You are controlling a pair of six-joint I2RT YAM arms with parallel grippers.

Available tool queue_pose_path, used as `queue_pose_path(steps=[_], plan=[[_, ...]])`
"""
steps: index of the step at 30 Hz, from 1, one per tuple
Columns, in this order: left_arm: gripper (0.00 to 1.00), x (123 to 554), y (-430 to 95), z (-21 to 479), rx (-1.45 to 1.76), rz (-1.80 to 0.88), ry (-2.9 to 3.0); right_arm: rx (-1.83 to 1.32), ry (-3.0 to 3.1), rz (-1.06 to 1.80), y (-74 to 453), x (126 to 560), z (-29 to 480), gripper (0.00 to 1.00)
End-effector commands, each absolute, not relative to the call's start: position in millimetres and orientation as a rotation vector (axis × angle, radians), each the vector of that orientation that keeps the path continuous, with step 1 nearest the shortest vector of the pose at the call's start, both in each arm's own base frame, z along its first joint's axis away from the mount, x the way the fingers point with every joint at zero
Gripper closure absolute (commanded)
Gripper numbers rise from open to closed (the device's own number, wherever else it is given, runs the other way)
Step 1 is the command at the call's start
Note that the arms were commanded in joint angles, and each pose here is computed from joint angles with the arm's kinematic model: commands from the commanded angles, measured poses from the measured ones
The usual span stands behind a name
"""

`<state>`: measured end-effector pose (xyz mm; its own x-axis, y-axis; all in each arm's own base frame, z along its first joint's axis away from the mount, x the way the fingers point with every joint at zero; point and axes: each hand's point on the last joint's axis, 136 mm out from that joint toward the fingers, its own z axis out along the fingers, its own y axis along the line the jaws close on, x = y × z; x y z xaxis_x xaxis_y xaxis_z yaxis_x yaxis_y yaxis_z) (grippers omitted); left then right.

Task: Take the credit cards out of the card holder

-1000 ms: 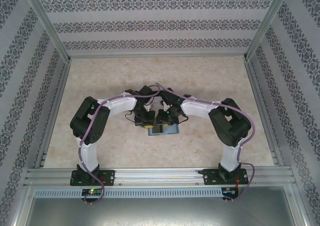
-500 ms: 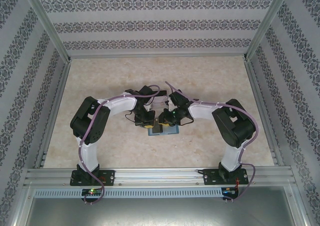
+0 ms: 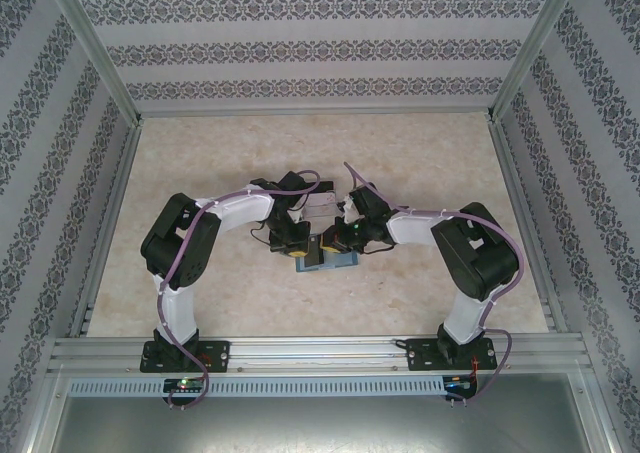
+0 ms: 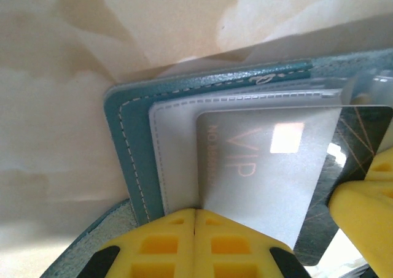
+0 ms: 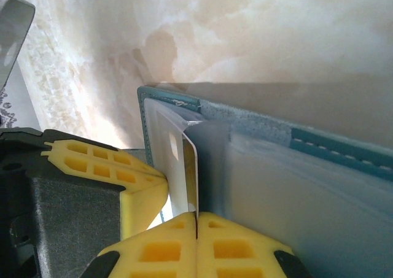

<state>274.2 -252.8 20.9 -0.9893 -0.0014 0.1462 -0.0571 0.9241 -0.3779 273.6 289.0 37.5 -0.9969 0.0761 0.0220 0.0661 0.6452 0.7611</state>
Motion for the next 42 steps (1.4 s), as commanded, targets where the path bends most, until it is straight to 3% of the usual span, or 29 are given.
queue_pose_path(steps=[1,12,27,35,42], plan=[[1.0,245.4,-224.1,-19.1,0.06,0.327,-2.869,0.067,2.793,1.364,294.7,274.3,46.5,0.96],[1.0,246.0,-220.6,-12.7,0.033,0.308,-2.884,0.089,2.858,1.089,257.9,271.9,33.5,1.0],[0.99,263.9,-222.1,14.3,-0.054,0.316,-2.973,0.027,2.806,0.963,233.9,273.8,74.0,1.0],[0.91,283.9,-228.0,42.1,-0.106,0.372,-3.08,-0.113,2.725,0.89,229.7,280.0,103.1,1.0],[0.83,297.7,-220.2,65.5,-0.049,0.457,-3.198,-0.46,2.619,0.716,226.7,295.4,122.4,1.0]])
